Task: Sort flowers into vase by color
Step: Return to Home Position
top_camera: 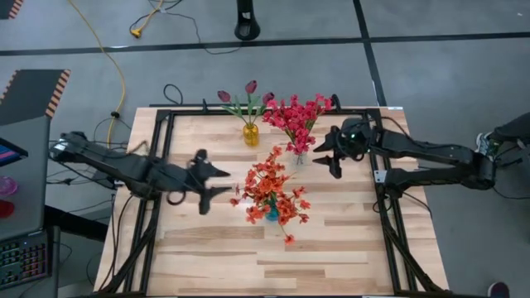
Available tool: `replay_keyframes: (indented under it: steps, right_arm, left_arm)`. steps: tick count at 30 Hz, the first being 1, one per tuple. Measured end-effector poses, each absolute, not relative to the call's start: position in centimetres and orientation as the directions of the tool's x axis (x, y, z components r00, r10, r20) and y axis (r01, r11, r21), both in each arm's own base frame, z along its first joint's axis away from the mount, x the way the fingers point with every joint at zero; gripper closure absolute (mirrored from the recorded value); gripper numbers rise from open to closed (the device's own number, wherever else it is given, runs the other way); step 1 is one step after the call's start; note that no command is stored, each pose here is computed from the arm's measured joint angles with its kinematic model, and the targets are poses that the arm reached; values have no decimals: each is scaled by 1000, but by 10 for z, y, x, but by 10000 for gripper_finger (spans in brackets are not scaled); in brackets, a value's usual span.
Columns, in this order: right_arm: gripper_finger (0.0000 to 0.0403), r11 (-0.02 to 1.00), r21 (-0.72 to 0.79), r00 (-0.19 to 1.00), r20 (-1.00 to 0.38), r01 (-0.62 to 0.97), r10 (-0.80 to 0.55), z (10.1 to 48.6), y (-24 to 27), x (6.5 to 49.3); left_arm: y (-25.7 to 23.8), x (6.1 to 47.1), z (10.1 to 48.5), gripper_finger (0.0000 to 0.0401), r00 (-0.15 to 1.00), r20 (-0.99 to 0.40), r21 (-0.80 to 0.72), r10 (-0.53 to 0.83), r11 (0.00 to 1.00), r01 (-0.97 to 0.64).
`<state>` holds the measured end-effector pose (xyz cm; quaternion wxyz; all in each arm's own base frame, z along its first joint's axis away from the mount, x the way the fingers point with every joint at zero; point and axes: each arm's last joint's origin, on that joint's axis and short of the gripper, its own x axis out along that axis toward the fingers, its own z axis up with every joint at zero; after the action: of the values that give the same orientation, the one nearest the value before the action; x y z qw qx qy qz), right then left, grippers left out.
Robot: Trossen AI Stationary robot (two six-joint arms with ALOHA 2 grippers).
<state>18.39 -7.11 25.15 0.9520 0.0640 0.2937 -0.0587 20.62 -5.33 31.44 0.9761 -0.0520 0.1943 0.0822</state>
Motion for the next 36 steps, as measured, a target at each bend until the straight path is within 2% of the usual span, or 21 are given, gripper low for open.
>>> replay_keyframes:
  steps: [5, 11, 15, 20, 23, 25, 29, 32, 36]
  right_arm:
    - [188, 988, 69, 824, -561, 138, -76, 296, -70, 182]
    - [205, 996, -36, 850, -519, 78, -86, 351, -67, 174]
    - [247, 994, -90, 870, -483, 56, -93, 384, -63, 164]
    - [323, 982, -190, 894, -438, 14, -97, 402, -57, 150]
    - [370, 981, -188, 893, -449, -53, -38, 395, -53, 143]
    - [386, 979, -171, 887, -461, -113, 22, 382, -51, 139]
    - [372, 972, -146, 899, -425, -184, 107, 351, -50, 133]
    - [346, 985, -112, 924, -375, -129, 79, 327, -54, 133]
    - [346, 998, -48, 951, -309, -45, 29, 295, -60, 133]
  left_arm:
    - [-41, 177, 342, 216, 953, -238, -54, 188, 977, -206]
    - [-23, 145, 371, 218, 954, -34, 23, 299, 954, -298]
    - [-9, 136, 383, 242, 942, 67, 68, 328, 941, -332]
    - [11, 151, 376, 307, 924, 20, 122, 382, 916, -381]
    - [22, 166, 368, 355, 926, -35, 165, 375, 916, -365]
    - [27, 169, 365, 386, 933, -58, 167, 356, 924, -343]
    - [28, 168, 359, 394, 944, -110, 153, 312, 944, -294]
    - [23, 160, 351, 399, 955, -86, 136, 285, 953, -272]
    - [17, 150, 325, 400, 962, -72, 112, 264, 960, -255]
